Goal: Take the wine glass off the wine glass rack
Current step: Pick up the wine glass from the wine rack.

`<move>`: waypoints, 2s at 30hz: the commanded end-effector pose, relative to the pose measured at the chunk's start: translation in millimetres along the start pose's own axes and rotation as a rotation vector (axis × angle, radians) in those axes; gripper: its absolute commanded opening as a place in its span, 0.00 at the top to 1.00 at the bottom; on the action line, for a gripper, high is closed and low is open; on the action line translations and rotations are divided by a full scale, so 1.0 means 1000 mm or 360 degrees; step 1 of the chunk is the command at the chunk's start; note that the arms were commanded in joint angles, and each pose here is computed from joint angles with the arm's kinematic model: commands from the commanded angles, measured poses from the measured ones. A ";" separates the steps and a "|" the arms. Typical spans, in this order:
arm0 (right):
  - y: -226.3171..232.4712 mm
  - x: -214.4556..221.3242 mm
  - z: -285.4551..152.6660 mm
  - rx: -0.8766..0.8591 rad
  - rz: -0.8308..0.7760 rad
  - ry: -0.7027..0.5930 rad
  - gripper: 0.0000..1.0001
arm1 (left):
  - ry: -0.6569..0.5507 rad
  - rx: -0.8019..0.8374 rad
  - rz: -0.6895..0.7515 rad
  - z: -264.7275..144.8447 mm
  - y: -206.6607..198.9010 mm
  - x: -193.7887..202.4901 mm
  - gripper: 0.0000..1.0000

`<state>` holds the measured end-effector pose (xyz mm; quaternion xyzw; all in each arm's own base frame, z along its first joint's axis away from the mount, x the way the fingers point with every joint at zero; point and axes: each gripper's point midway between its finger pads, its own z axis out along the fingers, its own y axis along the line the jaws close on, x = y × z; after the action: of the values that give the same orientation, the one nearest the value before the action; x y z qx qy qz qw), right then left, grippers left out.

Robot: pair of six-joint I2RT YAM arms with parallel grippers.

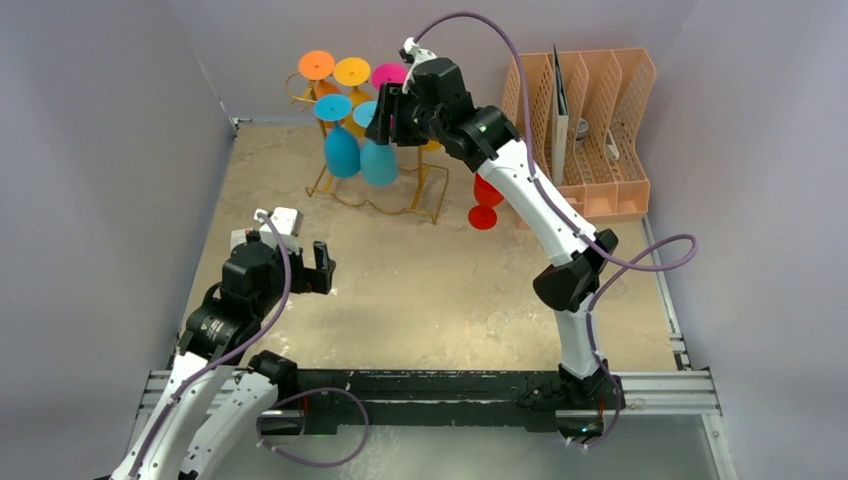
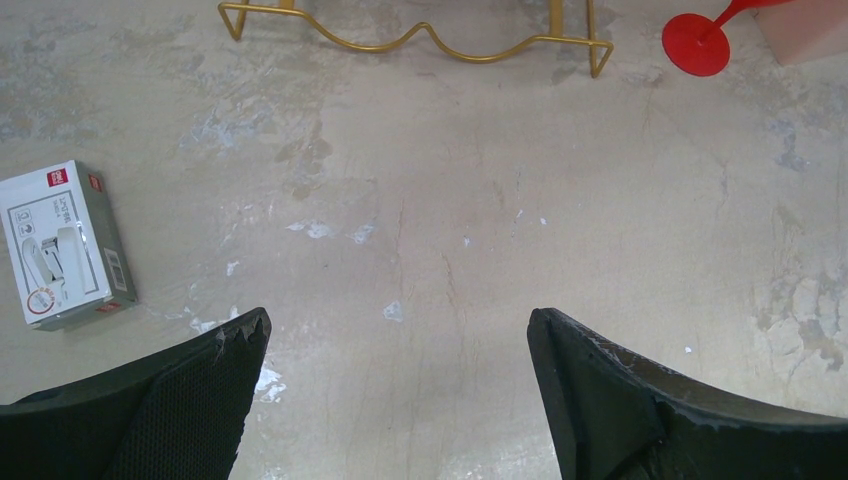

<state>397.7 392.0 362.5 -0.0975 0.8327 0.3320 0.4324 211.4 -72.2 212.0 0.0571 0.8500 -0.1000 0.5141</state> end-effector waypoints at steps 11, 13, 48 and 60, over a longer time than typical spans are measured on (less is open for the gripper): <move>-0.014 -0.034 0.000 -0.0001 0.0085 -0.0135 0.43 | -0.0057 0.0005 -0.0021 -0.005 -0.002 -0.015 0.01; -0.009 -0.033 0.000 -0.0035 0.0106 -0.0128 0.44 | -0.0055 0.0005 -0.0021 -0.005 -0.002 -0.015 0.01; -0.010 -0.067 -0.026 -0.0022 -0.0065 -0.0282 0.41 | -0.0017 -0.0004 -0.0022 -0.001 -0.001 -0.012 0.01; -0.016 -0.053 -0.007 -0.0094 0.0002 -0.0153 0.47 | -0.0010 0.0005 -0.0020 -0.001 -0.003 -0.012 0.01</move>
<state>437.9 368.9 377.9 -0.0861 0.8157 0.3413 0.4591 212.4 -72.7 203.5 0.0591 0.8611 -0.0945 0.4961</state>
